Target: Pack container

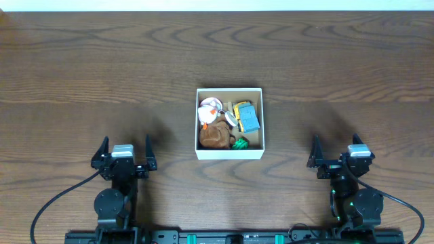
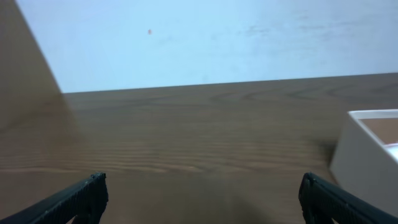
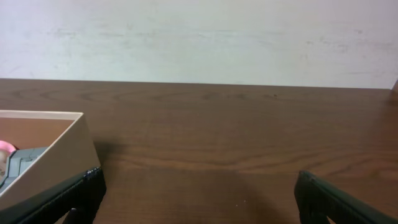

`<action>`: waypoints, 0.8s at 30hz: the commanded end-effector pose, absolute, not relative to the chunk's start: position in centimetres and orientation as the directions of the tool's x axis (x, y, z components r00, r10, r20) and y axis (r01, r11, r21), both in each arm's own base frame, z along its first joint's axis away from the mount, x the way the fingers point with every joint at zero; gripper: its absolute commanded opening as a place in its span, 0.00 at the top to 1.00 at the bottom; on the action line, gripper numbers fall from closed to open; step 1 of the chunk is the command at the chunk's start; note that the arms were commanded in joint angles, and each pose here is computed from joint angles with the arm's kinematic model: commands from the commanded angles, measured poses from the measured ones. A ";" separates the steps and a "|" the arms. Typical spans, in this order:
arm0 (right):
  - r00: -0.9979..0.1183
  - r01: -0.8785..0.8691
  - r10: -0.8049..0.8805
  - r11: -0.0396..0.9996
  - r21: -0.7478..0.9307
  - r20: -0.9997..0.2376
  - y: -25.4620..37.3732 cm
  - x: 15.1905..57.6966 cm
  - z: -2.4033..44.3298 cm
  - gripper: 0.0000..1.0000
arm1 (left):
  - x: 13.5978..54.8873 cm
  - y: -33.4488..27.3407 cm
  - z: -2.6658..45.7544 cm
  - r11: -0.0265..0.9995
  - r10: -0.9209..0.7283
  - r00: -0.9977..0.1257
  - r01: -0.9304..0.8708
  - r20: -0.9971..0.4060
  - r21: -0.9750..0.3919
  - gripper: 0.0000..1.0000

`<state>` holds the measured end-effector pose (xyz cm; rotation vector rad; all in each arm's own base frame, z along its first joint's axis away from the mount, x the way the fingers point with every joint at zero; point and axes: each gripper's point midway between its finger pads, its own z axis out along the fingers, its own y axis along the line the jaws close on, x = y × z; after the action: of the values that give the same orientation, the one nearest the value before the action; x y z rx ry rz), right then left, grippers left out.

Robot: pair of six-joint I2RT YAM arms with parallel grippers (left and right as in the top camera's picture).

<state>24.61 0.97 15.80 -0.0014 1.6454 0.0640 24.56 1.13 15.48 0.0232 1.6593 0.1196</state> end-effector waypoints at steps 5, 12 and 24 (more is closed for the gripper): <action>-0.074 -0.030 0.038 0.999 0.040 -0.997 0.8 24.6 15.7 0.01 | 24.3 1.7 13.6 0.994 0.065 -0.161 -0.076 -0.985 0.078 0.02; -0.074 -0.030 0.038 0.999 0.040 -0.997 0.8 24.6 15.7 0.01 | 24.3 1.7 13.6 0.996 0.003 -0.156 -0.085 -0.988 0.016 0.02; -0.074 -0.030 0.038 0.999 0.040 -0.997 0.8 24.6 15.7 0.01 | 24.3 1.7 13.6 0.996 -0.023 -0.156 -0.090 -0.987 -0.009 0.02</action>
<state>24.61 0.97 15.81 -0.0017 1.6446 0.0637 24.45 1.35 15.36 -0.0633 1.6732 0.0511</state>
